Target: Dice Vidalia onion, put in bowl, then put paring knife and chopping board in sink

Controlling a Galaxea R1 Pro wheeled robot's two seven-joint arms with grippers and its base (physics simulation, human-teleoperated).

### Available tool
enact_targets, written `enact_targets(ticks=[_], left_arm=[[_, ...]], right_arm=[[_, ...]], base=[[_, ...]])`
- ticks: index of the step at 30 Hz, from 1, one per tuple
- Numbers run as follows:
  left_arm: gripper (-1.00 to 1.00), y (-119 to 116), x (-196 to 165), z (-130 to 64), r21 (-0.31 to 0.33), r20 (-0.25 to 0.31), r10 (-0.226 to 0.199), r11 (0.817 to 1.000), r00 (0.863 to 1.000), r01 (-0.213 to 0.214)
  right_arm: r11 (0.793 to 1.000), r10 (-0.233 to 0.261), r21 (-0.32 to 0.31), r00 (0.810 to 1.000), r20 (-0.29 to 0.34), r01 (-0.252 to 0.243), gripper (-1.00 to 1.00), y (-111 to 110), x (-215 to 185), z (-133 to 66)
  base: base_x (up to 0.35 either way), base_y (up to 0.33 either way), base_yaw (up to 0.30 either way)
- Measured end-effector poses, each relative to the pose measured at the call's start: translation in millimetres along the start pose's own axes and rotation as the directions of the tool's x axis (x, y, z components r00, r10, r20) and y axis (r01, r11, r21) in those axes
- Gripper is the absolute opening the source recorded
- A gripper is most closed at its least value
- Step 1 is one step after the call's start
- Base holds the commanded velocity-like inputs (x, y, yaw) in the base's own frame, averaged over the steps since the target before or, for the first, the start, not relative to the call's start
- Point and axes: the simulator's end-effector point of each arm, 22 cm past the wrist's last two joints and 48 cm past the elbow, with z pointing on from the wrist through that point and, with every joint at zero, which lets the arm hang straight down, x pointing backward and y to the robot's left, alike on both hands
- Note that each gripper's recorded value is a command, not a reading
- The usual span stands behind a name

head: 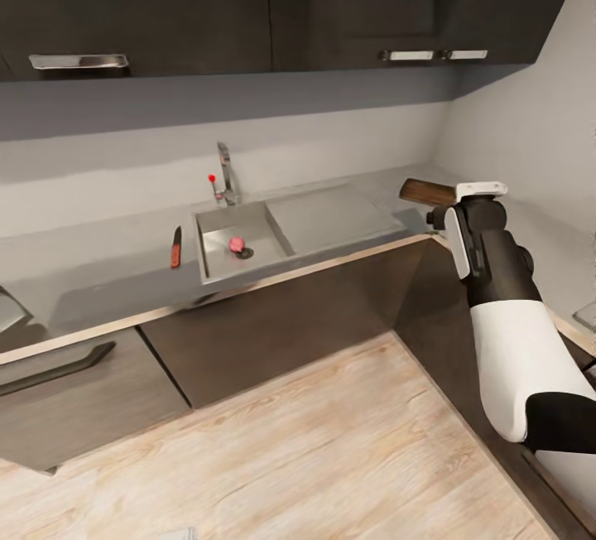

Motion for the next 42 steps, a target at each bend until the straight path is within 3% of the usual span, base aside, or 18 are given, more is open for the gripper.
enact_targets(ticks=[2, 4, 5, 6, 11, 17, 42], left_arm=[[1.00, 0.4, 3.0, -0.1, -0.001, -0.014, 0.001, 1.000, 1.000, -0.001], [1.00, 1.0, 18.2, -1.4, -0.003, -0.077, 0.006, 1.000, 0.997, -0.006], [1.00, 2.4, 49.7, -7.8, -0.002, -0.191, 0.016, 1.000, 0.981, -0.016], [1.00, 3.2, 64.2, -12.0, 0.000, -0.241, 0.020, 1.000, 0.970, -0.021], [1.00, 6.3, 94.7, -23.6, 0.001, -0.325, 0.028, 1.000, 0.945, -0.030], [1.00, 8.4, 109.0, -30.0, 0.000, -0.358, 0.032, 0.999, 0.933, -0.034], [1.00, 17.3, 109.6, -30.0, -0.013, -0.361, 0.032, 0.999, 0.932, -0.039]], right_arm=[[1.000, -0.001, 0.000, 1.000, -0.002, 0.001, 1.00, 0.1, 0.9, 0.4], [1.000, -0.002, 0.000, 1.000, -0.005, 0.002, 1.00, 0.3, 1.6, 0.8], [1.000, -0.002, -0.002, 1.000, -0.006, 0.002, 1.00, 0.8, 2.2, 1.0], [1.000, -0.002, -0.002, 1.000, -0.006, 0.002, 1.00, 1.2, 2.1, 1.0], [1.000, -0.001, -0.005, 1.000, -0.006, 0.001, 1.00, 2.1, 1.9, 1.2], [1.000, -0.001, -0.009, 1.000, -0.006, 0.001, 1.00, 4.8, 1.5, 0.5], [1.000, -0.003, -0.017, 1.000, -0.001, 0.003, 1.00, 7.5, 0.4, -0.5]], base=[[0.168, -0.202, 0.000], [0.234, -0.202, 0.000], [0.227, -0.196, 0.000], [0.213, -0.190, 0.000], [0.149, -0.151, 0.000], [0.054, -0.032, 0.000], [0.321, -0.033, 0.000]])
